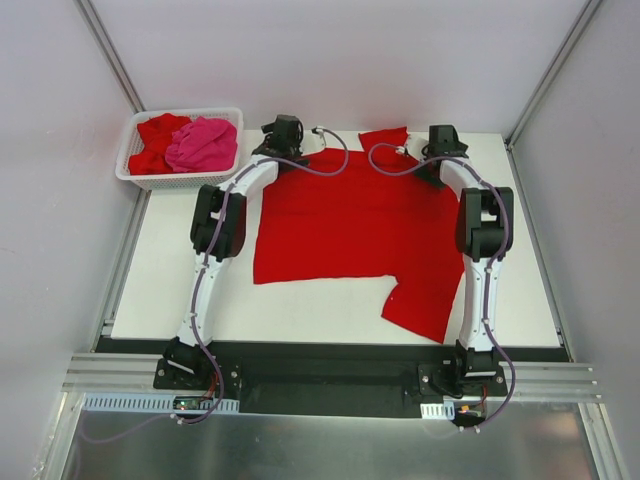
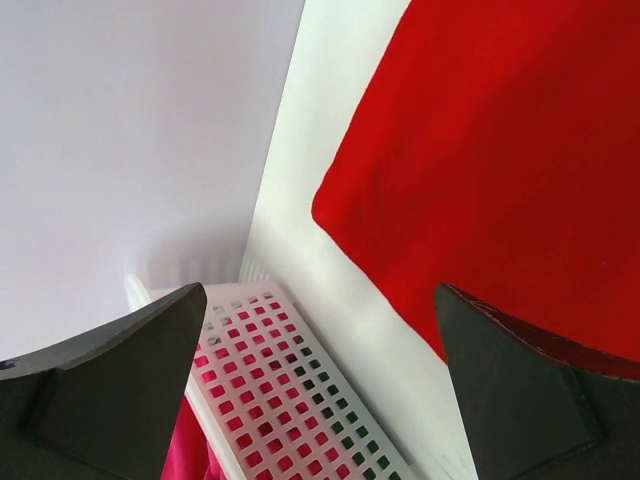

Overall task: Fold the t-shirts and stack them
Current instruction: Grap the side of the flattened tshirt closest away from the robot with both arms

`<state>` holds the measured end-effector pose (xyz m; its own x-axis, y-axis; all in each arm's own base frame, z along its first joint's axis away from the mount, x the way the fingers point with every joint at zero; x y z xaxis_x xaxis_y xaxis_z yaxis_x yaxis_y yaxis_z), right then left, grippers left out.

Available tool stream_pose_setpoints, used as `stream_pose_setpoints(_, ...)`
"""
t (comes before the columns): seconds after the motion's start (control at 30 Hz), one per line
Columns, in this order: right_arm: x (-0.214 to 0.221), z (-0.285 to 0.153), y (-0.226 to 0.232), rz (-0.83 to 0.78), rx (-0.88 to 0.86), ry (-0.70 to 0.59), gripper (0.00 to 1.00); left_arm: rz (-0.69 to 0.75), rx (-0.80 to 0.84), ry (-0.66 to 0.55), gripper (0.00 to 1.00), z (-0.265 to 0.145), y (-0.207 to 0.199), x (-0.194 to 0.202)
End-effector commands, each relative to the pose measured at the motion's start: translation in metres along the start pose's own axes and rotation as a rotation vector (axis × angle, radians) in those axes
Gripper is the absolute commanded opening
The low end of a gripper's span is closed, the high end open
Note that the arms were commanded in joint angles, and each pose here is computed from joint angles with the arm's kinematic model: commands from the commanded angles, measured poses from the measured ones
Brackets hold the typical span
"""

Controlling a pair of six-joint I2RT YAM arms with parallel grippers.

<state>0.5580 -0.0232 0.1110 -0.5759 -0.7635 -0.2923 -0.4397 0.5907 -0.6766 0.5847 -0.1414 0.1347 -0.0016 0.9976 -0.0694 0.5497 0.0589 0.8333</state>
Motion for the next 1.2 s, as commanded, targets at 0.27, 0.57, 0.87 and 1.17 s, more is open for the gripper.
stream_pose_setpoints(0.27,-0.023,-0.08,-0.035,0.248,0.02,-0.121,0.96,-0.029,-0.053,0.0,0.99,-0.001,0.002,-0.011)
stream_pose_setpoints(0.57,-0.009,-0.111,-0.044,0.487,-0.124,-0.128,0.96,-0.097,-0.009,-0.058,0.99,-0.005,-0.003,-0.016)
stream_pose_setpoints(0.87,-0.005,-0.105,-0.018,0.564,-0.395,-0.024,0.96,-0.073,0.073,-0.099,0.98,0.004,-0.022,-0.018)
stream_pose_setpoints(1.17,0.011,-0.125,-0.003,0.532,-0.463,0.04,0.96,0.017,0.067,-0.019,0.97,0.029,-0.026,0.009)
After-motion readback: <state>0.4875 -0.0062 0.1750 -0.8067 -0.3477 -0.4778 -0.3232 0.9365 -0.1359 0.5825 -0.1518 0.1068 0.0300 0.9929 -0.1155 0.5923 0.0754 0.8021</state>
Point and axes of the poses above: each gripper's point midway between its finger pads, its own z axis out along the fingers, its own y axis along the line the jaws close on, x = y × z, the point moved 8 cm from there along -z, back along the fingers, and after that the axes turned 14 degrees about z, right-handed, at the moved point
